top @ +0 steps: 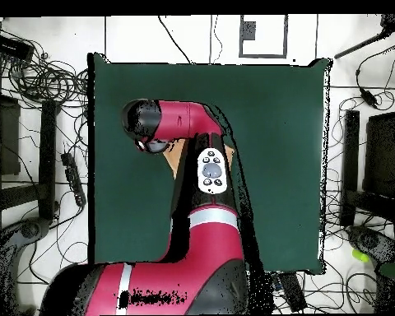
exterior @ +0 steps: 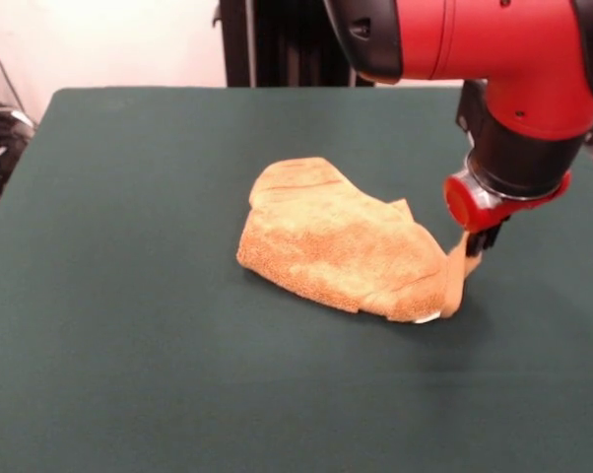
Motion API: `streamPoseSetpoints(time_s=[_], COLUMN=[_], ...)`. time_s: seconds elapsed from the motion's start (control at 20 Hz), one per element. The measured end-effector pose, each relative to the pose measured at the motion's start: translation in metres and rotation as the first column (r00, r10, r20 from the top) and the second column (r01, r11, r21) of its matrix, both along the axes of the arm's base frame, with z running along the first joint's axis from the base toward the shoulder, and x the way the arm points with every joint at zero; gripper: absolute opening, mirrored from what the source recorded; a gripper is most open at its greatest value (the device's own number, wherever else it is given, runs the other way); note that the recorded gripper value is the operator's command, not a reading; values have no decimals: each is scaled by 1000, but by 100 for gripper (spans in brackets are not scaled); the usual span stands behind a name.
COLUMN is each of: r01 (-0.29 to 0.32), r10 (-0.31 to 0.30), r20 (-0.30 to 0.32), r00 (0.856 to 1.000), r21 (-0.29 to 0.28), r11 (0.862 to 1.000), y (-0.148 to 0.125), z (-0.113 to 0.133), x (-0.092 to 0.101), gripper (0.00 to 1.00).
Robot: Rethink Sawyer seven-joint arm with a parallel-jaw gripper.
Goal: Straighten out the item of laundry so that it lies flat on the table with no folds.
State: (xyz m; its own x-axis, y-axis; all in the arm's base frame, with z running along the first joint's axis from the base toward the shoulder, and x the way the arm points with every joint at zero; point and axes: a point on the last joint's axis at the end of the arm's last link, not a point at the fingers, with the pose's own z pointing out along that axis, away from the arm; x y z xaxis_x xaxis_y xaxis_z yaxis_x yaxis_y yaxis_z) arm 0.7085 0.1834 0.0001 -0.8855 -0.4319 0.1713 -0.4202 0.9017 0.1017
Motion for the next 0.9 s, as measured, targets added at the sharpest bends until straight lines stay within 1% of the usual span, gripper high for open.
streamPoseSetpoints(time_s=[0.25, 0.6, 0.75, 0.85, 0.9], r01=[16, 23, 37, 56, 75], r10=[-16, -23, -37, -56, -74], r20=[-7, -11, -13, -18, -24], r00=[1000, 1000, 999, 998, 997], r21=[-5, -3, -2, 3, 12], r11=[1000, 1000, 999, 998, 997], y=[-6, -9, -19, -30, -41], z=[0, 0, -1, -2, -3], x=[-2, -2, 0, 1, 2], gripper=[0, 0, 0, 0, 0])
